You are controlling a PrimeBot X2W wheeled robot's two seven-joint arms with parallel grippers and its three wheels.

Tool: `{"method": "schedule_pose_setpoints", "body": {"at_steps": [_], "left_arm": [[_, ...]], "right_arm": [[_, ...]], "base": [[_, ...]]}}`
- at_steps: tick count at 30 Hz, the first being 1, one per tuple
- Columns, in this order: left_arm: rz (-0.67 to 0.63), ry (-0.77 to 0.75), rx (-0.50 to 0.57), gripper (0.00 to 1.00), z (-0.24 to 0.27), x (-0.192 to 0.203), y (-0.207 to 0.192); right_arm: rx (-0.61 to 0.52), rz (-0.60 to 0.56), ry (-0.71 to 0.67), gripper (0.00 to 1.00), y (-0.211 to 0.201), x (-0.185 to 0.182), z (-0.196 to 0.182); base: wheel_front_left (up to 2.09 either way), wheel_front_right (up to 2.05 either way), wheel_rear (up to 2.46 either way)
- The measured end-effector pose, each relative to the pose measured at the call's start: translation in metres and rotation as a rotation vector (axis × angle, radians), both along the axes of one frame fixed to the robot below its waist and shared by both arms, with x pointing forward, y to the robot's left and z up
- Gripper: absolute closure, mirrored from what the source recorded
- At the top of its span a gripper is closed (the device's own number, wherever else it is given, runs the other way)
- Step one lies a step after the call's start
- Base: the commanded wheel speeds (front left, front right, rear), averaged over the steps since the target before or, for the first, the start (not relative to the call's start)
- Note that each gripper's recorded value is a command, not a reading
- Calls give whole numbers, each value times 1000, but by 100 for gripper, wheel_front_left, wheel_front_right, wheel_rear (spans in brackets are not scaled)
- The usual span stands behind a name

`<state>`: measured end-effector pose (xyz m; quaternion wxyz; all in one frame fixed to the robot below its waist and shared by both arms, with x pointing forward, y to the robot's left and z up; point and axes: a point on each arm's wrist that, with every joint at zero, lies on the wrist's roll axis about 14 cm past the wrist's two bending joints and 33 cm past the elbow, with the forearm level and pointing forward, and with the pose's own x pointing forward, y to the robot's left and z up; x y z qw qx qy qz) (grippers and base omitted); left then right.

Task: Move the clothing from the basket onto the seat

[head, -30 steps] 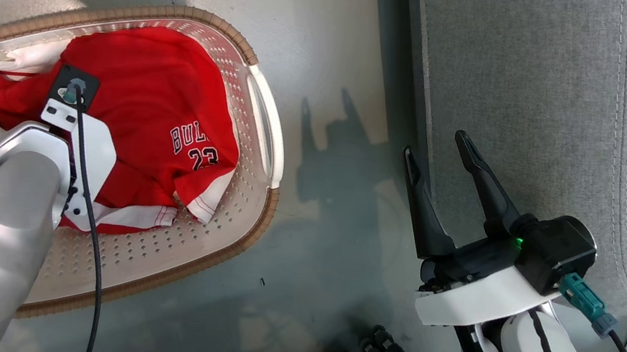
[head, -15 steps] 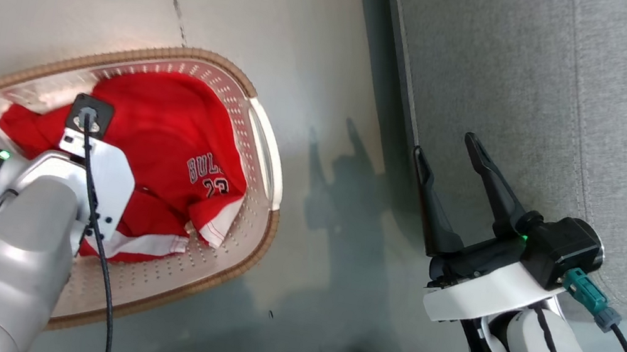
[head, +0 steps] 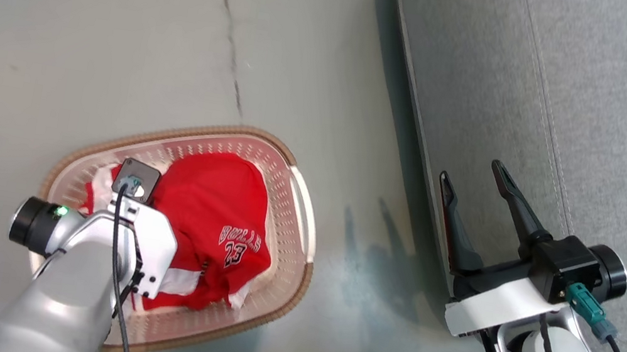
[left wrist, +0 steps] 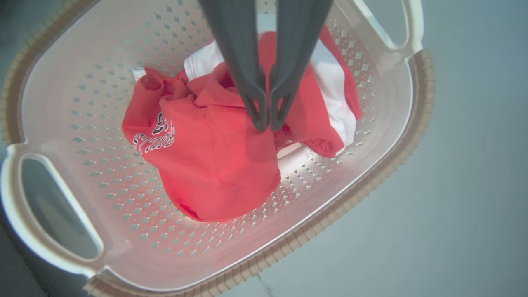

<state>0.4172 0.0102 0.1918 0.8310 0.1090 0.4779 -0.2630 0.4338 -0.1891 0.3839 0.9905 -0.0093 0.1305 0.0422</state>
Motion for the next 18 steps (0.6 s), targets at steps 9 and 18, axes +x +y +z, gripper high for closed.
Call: {"method": "schedule_pose_setpoints", "body": {"at_steps": [9, 18], "left_arm": [[47, -220, -72, 100, 64, 5, 15], [104, -425, -197, 100, 135, 9, 14]], "right_arm": [[-9, 24, -77, 0, 11, -13, 33], [-10, 35, -144, 0, 18, -31, 60]], "base": [[0, 0, 0], [0, 0, 0]]}}
